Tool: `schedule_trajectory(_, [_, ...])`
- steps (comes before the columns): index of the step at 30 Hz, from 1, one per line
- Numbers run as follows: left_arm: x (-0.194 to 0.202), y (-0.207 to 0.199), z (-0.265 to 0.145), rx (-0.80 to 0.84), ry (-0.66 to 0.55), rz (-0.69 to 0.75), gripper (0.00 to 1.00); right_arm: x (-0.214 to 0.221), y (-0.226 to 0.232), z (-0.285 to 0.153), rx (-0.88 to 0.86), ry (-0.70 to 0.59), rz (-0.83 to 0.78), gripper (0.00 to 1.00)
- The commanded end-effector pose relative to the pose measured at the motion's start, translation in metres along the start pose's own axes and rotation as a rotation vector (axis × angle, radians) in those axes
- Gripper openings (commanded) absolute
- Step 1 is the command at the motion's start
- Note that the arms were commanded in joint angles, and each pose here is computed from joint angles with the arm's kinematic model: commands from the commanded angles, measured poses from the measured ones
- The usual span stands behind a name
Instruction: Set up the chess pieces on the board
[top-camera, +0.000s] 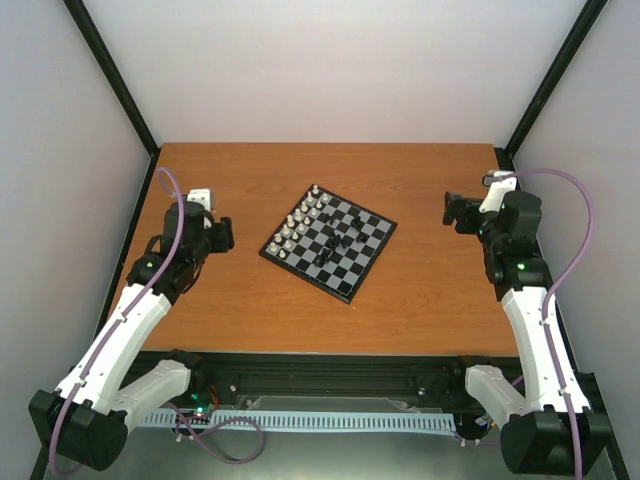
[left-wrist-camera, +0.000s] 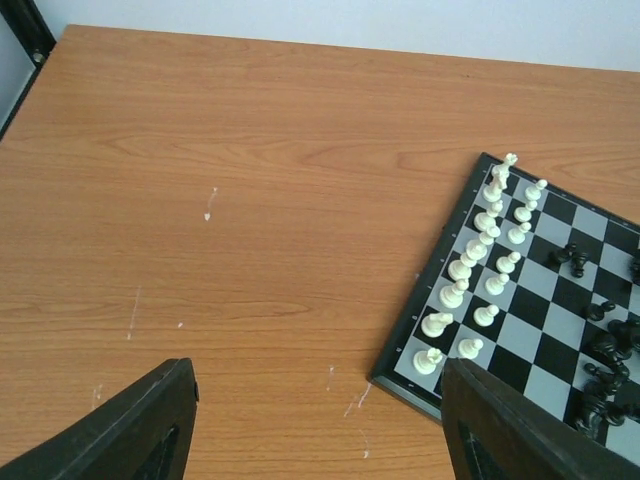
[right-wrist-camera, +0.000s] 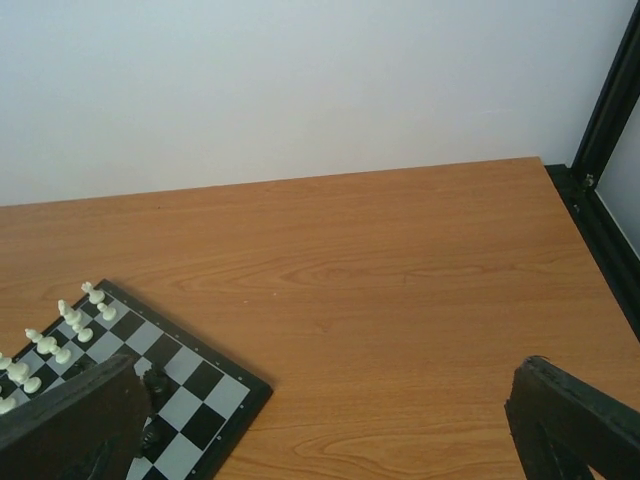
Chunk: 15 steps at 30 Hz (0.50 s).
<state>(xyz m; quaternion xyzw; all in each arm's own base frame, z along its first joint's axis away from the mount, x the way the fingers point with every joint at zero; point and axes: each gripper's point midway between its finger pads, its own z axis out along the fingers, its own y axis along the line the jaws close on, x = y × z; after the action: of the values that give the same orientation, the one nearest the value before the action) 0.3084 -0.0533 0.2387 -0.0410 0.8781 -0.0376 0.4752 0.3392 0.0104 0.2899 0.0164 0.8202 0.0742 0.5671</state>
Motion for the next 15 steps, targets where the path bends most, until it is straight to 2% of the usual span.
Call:
schedule_trajectory(1, [-0.015, -0.009, -0.006, 0.085, -0.058, -0.044, 0.7, -0.007, 0.008, -0.003, -0.034, -0.059, -0.003, 0.99])
schedule_trajectory(4, [-0.015, -0.01, -0.005, 0.098, -0.059, -0.055, 0.7, 0.002, 0.017, 0.002, -0.091, -0.034, -0.096, 1.0])
schedule_trajectory(7, [-0.013, -0.012, -0.001, 0.109, -0.038, -0.074, 0.71, 0.013, 0.03, 0.016, -0.178, 0.063, -0.172, 0.99])
schedule_trajectory(11, [0.004, -0.025, 0.011, 0.153, 0.102, -0.167, 0.68, 0.03, 0.043, 0.043, -0.308, 0.213, -0.279, 0.84])
schedule_trajectory(15, [0.04, -0.067, 0.025, 0.292, 0.287, -0.253, 0.68, 0.054, 0.048, 0.082, -0.412, 0.354, -0.326, 0.7])
